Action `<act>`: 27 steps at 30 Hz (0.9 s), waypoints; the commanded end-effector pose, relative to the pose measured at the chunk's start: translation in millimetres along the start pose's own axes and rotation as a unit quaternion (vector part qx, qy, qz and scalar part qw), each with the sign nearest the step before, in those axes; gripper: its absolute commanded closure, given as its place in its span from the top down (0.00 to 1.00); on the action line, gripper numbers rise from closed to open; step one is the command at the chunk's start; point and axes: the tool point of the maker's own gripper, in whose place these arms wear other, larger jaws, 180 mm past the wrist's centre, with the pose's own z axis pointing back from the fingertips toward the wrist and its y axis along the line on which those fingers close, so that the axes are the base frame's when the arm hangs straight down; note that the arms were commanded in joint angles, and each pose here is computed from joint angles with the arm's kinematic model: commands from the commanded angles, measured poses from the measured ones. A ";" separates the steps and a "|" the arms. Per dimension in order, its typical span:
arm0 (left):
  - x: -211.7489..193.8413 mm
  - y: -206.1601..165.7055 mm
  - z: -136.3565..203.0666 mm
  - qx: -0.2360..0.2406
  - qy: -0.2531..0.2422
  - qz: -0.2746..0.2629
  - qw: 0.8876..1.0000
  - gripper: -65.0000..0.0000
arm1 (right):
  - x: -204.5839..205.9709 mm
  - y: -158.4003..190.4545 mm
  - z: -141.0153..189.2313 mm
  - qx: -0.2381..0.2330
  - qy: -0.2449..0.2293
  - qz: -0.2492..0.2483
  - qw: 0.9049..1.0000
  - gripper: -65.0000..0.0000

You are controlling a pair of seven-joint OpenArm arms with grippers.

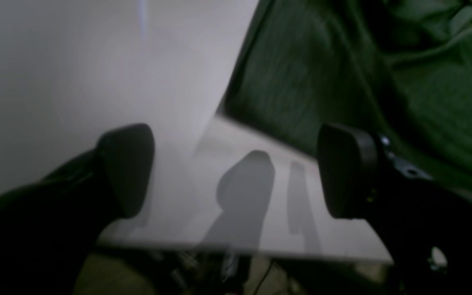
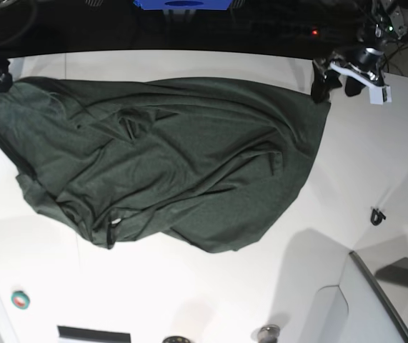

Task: Layout the t-shirt on the table in an organized manner, then fold the t-shirt properly
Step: 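Move the right gripper to the shirt corner beside it and grasp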

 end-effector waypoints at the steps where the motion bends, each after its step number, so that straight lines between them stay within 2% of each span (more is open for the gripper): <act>1: 9.5 1.1 -1.3 -0.005 -0.015 0.001 1.000 0.93 | 16.4 0.2 4.2 0.003 -0.023 0.013 1.000 0.60; 7: -9.5 -32.5 -32.3 -0.055 0.019 0.007 0.998 0.93 | 21.4 -3.4 0.1 0.005 -0.021 0.009 1.000 0.60; 16: -20.2 -42.2 -50.1 -0.054 0.035 0.033 0.997 0.90 | 15.4 -5.4 -2.8 0.007 -0.013 0.002 1.000 0.60; 18: -19.1 -41.6 -50.1 -0.053 0.033 0.033 0.997 0.80 | 21.2 -5.0 -2.8 0.007 -0.028 0.002 1.000 0.60; 22: -19.8 -41.5 -50.1 -0.053 0.036 0.032 0.997 0.39 | 30.0 -3.8 -9.2 0.016 -0.060 -0.012 0.998 0.60; 24: -19.9 -41.4 -50.1 -0.054 0.037 0.031 0.997 0.20 | 30.6 -7.0 -15.4 0.021 -0.055 -0.023 0.998 0.60; 26: -17.6 -40.4 -49.6 -0.052 0.034 0.030 0.998 0.00 | 26.8 -6.3 -25.7 0.032 -0.044 -0.041 0.998 0.65; 27: -17.7 -39.2 -48.9 -0.051 0.035 0.029 0.998 0.00 | 25.2 -6.1 -29.8 0.036 -0.039 -0.048 0.997 0.67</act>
